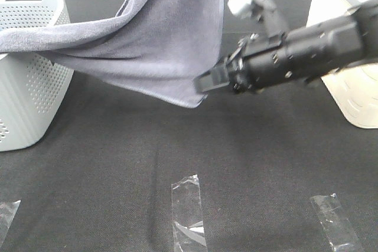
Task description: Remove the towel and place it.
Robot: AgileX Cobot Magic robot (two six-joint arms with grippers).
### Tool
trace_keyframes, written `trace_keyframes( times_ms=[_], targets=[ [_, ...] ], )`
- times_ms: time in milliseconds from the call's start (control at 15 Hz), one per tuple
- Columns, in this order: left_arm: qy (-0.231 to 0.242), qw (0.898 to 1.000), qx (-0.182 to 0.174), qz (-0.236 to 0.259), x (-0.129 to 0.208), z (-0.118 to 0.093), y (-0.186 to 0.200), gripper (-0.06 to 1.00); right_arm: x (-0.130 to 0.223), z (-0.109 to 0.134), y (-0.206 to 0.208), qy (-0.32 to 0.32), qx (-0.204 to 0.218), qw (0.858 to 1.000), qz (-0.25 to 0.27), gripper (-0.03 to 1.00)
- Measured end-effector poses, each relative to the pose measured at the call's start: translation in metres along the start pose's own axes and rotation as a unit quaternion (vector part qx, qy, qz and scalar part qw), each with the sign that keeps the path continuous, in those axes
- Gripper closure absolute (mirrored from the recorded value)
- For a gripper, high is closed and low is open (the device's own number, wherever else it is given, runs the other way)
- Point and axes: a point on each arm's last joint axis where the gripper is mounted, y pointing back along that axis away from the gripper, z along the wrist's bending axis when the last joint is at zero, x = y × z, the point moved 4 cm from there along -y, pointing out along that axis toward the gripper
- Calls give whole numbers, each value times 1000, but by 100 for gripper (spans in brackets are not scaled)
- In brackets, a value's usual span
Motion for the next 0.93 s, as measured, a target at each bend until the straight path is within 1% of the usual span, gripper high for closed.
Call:
trace_keyframes(
  times_ms=[133,200,333,400,467,600,733,800,933],
  targets=[
    [-2,999,-38,16,4,10,1,94,-10,6,21,-2,41,999,-5,97],
    [-1,999,-47,21,5,12,1,94,-16,10,32,3,62,998,-4,97],
    [2,999,-50,22,6,13,0,94,-31,14,49,2,98,995,20,97],
    [3,999,-49,21,6,12,-1,94,-41,15,57,-2,116,992,40,97],
    [2,999,-49,20,7,11,-5,94,-46,14,66,-7,141,987,70,97],
    [-1,998,-48,28,13,9,-16,94,-64,11,93,-12,215,969,116,97],
    [-2,998,-47,39,19,7,-24,94,-82,12,118,-22,274,953,128,97],
    [-4,998,-49,41,20,7,-26,94,-87,13,129,-29,295,946,134,97],
    [-1,998,-62,31,15,12,-21,94,-101,17,146,-28,323,937,127,97]
  ],
)
